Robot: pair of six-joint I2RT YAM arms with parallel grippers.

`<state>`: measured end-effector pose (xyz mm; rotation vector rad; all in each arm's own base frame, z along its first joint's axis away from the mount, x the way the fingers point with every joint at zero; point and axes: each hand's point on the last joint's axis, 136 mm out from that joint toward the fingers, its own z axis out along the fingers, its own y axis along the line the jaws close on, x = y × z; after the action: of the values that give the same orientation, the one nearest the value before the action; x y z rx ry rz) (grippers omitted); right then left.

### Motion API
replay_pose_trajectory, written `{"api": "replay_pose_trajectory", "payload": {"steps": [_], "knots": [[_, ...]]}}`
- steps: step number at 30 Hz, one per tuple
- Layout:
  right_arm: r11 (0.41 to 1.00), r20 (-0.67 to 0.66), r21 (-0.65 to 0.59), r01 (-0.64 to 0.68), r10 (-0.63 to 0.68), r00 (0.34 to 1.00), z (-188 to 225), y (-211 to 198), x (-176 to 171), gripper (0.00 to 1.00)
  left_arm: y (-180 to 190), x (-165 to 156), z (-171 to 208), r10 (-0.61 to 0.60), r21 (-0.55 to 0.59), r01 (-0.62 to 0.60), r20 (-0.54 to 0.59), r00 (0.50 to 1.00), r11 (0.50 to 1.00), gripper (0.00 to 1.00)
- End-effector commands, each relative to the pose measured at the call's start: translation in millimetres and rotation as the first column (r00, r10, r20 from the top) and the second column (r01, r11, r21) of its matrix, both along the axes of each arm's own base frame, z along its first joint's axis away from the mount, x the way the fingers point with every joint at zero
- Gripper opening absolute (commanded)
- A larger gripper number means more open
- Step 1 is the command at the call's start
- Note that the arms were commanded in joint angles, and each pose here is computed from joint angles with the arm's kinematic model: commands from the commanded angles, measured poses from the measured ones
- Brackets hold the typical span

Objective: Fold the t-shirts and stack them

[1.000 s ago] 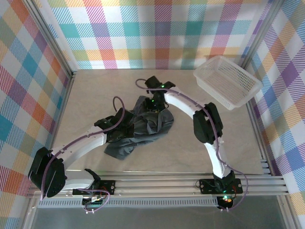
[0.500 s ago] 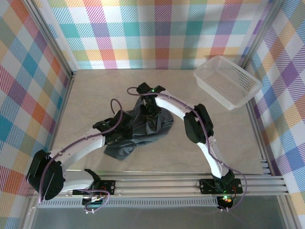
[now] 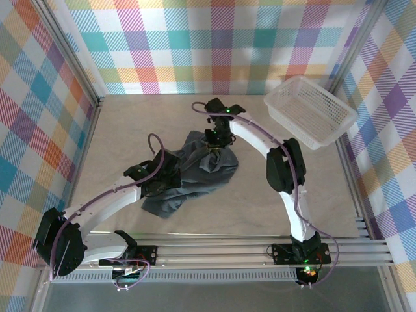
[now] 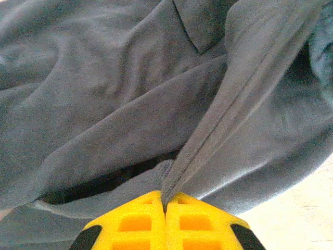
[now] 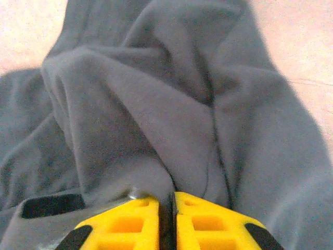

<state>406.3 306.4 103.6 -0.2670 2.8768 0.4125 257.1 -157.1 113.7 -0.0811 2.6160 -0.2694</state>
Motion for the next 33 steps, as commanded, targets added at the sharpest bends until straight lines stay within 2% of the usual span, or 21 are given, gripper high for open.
{"api": "replay_pose_trajectory", "payload": {"steps": [1,3,5,9,11,15,19,24,31,33], "knots": [[0.999,0.071,0.005,0.049,-0.050,0.996,26.3,-28.9,8.5,0.20,6.3,-6.8,-5.4,0.010,0.047,-0.008,-0.043,0.999,0.999,0.00],[0.998,0.066,-0.013,0.060,-0.059,0.996,24.2,-41.1,-3.2,0.26,6.1,-7.5,-7.8,0.010,0.049,-0.008,-0.049,0.999,0.999,0.00],[0.995,0.047,-0.026,0.100,-0.099,0.994,14.6,-58.9,-14.7,0.26,6.5,-7.8,-8.6,0.010,0.049,-0.008,-0.049,0.999,0.999,0.00],[0.971,-0.012,-0.034,0.237,-0.237,0.971,0.0,-99.3,-32.8,0.19,6.4,-9.4,-7.5,0.001,0.047,0.002,-0.052,0.999,0.999,0.00],[0.965,-0.036,-0.010,0.261,-0.261,0.965,-2.6,-102.6,-41.2,0.21,6.0,-10.6,-6.5,-0.006,0.044,0.008,-0.054,0.999,0.999,0.00],[0.957,-0.152,0.063,0.285,-0.273,0.950,-15.0,-83.5,-66.0,0.31,2.4,-10.9,2.8,-0.020,0.021,0.021,-0.045,0.999,1.000,0.00],[0.923,-0.238,0.140,0.358,-0.320,0.917,-29.9,-75.8,-82.6,0.37,-15.8,5.5,51.3,-0.051,-0.050,0.053,0.037,0.998,0.997,0.00],[0.896,-0.250,0.203,0.395,-0.343,0.905,-19.6,-79.2,-70.1,0.39,-47.0,34.9,120.9,-0.102,-0.140,0.127,0.171,0.980,0.982,0.00],[0.836,-0.273,0.289,0.467,-0.396,0.877,6.4,-81.1,-54.7,0.41,-63.8,52.1,182.5,-0.107,-0.203,0.166,0.276,0.955,0.965,0.00],[0.811,-0.278,0.314,0.493,-0.418,0.865,16.1,-79.6,-53.8,0.43,-62.5,49.9,185.7,-0.110,-0.203,0.171,0.279,0.954,0.964,0.00]]}}
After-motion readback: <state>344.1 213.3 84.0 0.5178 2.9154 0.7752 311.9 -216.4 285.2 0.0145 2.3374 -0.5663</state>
